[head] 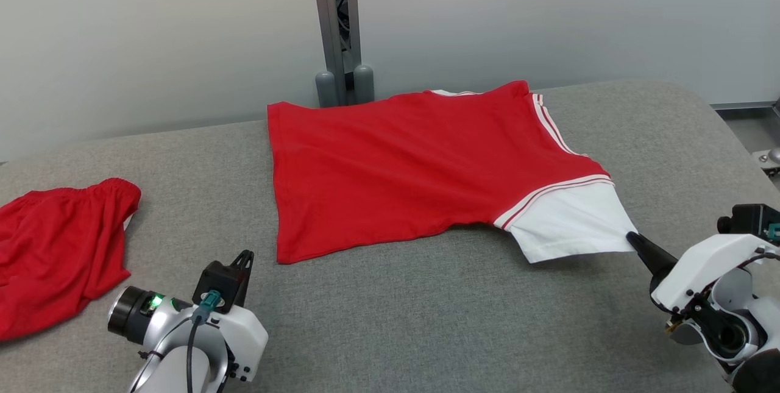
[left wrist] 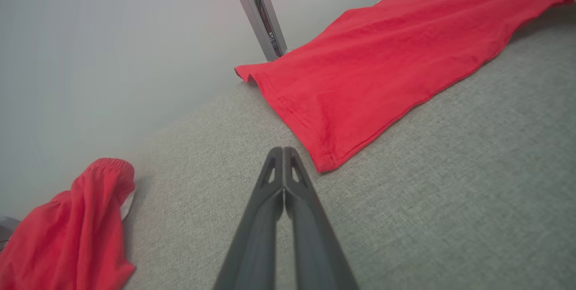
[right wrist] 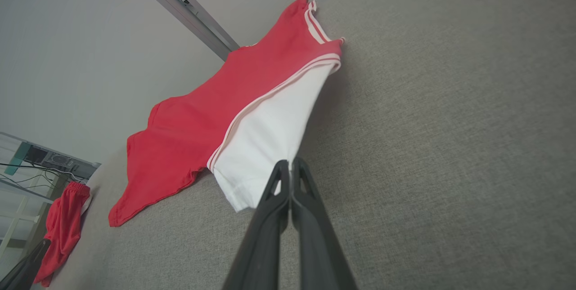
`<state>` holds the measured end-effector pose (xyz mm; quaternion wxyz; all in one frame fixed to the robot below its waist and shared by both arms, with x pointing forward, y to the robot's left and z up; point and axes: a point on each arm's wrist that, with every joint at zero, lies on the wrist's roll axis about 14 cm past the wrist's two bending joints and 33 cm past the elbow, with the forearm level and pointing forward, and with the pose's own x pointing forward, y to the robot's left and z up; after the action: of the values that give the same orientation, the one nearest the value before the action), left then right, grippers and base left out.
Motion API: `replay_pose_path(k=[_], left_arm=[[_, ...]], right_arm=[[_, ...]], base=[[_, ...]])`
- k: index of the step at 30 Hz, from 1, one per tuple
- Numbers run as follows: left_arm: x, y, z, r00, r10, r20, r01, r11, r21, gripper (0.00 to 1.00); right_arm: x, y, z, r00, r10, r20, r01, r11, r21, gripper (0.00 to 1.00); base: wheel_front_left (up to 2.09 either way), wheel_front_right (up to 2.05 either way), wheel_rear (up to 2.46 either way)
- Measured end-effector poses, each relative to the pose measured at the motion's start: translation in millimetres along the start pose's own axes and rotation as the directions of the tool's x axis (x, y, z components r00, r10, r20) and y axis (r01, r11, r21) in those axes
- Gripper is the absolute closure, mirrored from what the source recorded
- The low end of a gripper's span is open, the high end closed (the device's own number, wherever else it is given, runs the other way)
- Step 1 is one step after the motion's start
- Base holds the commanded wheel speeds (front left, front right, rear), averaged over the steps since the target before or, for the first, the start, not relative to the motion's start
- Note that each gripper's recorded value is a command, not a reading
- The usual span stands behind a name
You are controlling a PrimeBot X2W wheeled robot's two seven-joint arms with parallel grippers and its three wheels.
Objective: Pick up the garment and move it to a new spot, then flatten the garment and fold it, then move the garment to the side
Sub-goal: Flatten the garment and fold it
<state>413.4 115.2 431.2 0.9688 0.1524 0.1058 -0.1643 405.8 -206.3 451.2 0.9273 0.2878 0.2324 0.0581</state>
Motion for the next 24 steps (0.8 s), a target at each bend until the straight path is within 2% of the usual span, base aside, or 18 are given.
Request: replay_pose_path(k=[5, 6, 7, 8, 15, 22, 24], left_arm=[[-7, 8, 10, 0.996, 0.076, 0.051, -0.069, 0.991, -0.118, 1.00], [-9, 9, 11, 0.994, 0.090, 0.057, -0.080, 0.985, -0.154, 0.47], [-11, 8, 10, 0.993, 0.102, 0.057, -0.089, 0.977, -0.194, 0.17], [-13, 6, 8, 0.993, 0.109, 0.054, -0.094, 0.970, -0.226, 0.00], [-9, -2, -4, 0.995, 0.096, -0.004, -0.093, 0.957, -0.276, 0.00], [23, -6, -8, 0.992, 0.063, -0.108, -0.099, 0.925, -0.367, 0.00], [30, -10, -16, 0.987, 0.039, -0.153, -0.093, 0.927, -0.364, 0.00]], right_arm=[[-3, -1, -7, 1.000, 0.002, 0.010, -0.002, 1.000, 0.015, 1.00], [-3, -2, -8, 1.000, 0.001, 0.013, -0.002, 1.000, 0.021, 1.00], [-4, -3, -10, 1.000, -0.001, 0.013, 0.000, 1.000, 0.026, 1.00], [-4, -4, -12, 1.000, -0.003, 0.012, 0.003, 1.000, 0.026, 1.00], [-2, -5, -15, 1.000, -0.006, 0.011, 0.005, 1.000, 0.025, 1.00], [10, -8, -8, 1.000, -0.009, 0.015, 0.009, 1.000, 0.025, 1.00], [13, -10, -9, 1.000, -0.015, 0.012, 0.014, 1.000, 0.023, 1.00]], base=[[0.00, 0.00, 0.00], [0.00, 0.00, 0.00], [0.00, 0.00, 0.00], [0.00, 0.00, 0.00], [0.00, 0.00, 0.00], [0.00, 0.00, 0.00], [0.00, 0.00, 0.00]])
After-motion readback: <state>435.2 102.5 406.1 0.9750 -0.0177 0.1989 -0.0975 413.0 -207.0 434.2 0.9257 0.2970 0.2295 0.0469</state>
